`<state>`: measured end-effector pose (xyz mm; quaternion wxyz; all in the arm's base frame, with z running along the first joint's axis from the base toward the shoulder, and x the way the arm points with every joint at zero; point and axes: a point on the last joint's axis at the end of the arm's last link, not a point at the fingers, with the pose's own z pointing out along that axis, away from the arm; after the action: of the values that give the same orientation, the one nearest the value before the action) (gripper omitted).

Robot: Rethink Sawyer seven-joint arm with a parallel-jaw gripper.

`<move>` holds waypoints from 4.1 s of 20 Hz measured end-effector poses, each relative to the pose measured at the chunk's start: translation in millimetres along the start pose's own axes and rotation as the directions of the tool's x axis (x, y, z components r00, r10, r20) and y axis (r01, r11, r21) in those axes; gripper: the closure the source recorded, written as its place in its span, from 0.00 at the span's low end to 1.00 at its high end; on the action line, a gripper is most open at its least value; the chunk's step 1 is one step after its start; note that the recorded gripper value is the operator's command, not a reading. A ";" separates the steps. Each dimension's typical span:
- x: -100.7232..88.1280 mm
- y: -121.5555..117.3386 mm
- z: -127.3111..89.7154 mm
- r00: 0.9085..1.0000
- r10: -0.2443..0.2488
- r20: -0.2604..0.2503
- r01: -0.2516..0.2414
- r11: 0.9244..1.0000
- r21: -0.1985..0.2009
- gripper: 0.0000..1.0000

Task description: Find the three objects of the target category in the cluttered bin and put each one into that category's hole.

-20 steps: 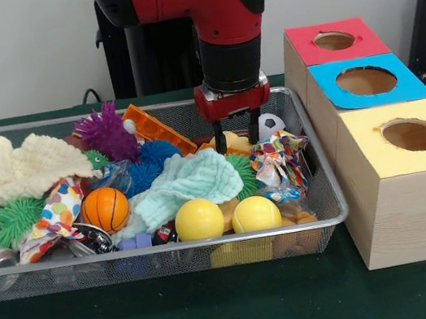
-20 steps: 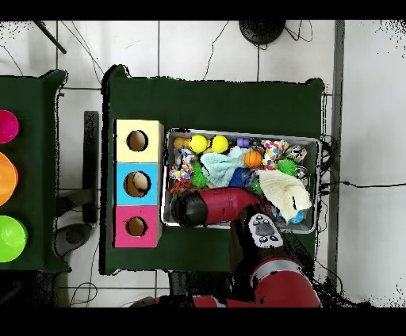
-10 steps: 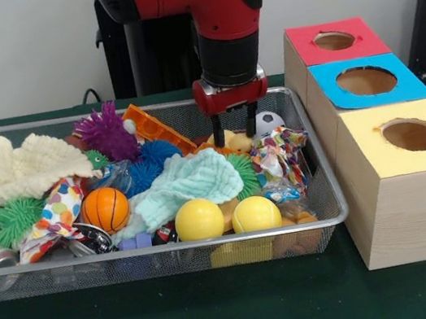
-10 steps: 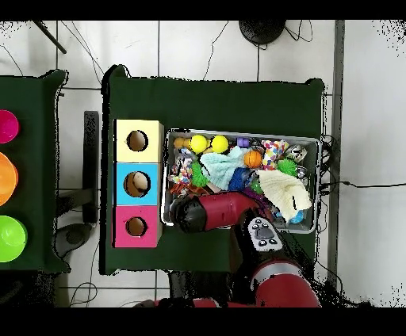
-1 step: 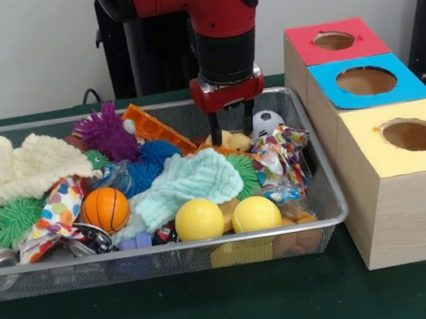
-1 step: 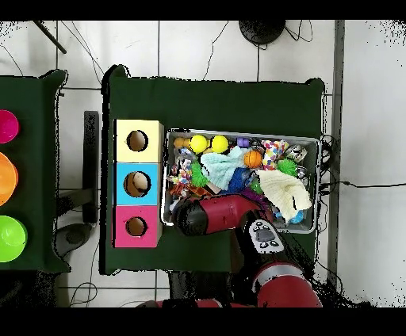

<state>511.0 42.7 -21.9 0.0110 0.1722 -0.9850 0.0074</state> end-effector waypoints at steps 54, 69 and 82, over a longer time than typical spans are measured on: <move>8.2 7.2 29.0 0.992 -0.004 0.128 0.005 1.000 -0.002 1.00; -14.9 4.4 -111.5 0.992 0.110 0.062 -0.109 0.994 -0.022 1.00; -47.6 5.0 -182.1 0.982 0.138 0.130 -0.137 0.990 -0.020 1.00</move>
<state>557.5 66.9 159.0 -0.0532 0.1039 -0.9931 -0.0085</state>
